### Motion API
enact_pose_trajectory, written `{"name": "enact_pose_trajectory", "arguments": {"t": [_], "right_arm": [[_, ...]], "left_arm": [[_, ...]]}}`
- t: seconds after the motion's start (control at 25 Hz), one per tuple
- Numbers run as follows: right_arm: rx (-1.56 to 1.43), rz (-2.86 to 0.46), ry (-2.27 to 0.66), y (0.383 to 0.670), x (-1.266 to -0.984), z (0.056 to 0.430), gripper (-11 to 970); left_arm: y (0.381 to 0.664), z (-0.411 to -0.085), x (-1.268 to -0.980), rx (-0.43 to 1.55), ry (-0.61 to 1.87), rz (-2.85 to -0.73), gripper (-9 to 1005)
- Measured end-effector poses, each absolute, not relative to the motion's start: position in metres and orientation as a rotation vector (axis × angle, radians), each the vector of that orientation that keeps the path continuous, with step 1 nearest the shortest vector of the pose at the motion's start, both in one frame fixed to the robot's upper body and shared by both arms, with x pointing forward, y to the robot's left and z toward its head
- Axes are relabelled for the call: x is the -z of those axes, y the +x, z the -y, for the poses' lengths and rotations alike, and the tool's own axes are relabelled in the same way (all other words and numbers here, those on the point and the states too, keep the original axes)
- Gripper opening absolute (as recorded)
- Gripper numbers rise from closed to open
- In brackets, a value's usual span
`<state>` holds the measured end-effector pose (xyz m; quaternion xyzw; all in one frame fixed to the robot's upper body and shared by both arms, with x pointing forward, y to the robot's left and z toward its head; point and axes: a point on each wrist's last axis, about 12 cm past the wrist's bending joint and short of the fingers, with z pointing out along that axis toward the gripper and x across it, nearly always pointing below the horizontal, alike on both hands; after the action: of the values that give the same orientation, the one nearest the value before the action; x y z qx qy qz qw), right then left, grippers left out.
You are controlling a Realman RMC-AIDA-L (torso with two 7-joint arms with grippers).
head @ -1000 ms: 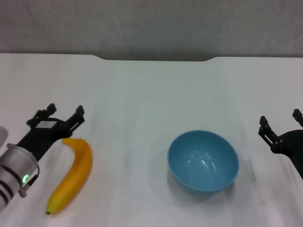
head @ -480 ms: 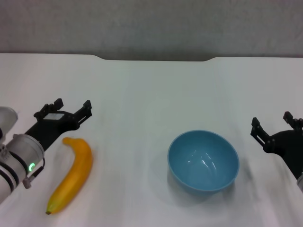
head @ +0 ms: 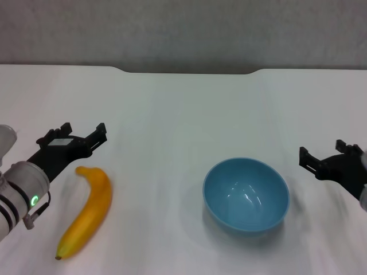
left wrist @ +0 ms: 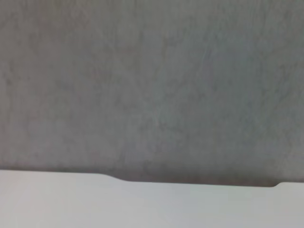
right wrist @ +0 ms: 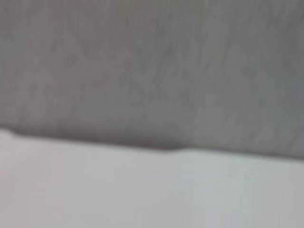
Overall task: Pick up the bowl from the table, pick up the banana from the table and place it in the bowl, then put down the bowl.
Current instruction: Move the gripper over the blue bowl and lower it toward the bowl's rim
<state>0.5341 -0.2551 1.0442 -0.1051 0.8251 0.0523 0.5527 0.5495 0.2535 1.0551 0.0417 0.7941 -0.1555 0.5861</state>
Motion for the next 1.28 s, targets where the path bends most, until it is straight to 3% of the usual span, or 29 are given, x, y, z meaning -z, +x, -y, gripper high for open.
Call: {"name": "enact_pose_trajectory", "arguments": {"t": [0.36, 0.88, 1.08, 1.28], "right_arm": [[-0.320, -2.152, -0.343, 0.550, -1.069, 0.264, 887], [-0.306, -2.247, -0.386, 0.572, -1.120, 0.273, 885], [-0.361, -2.303, -0.386, 0.584, -1.120, 0.266, 885], [-0.435, -2.433, -0.433, 0.596, -1.102, 0.249, 884]], "left_arm": [[0.551, -0.255, -1.044, 0.347, 0.093, -1.889, 875], [0.556, -0.258, -1.034, 0.323, 0.089, -1.929, 870], [0.557, -0.257, -1.032, 0.317, 0.094, -1.939, 868], [0.559, -0.255, -1.029, 0.316, 0.099, -1.948, 866]]}}
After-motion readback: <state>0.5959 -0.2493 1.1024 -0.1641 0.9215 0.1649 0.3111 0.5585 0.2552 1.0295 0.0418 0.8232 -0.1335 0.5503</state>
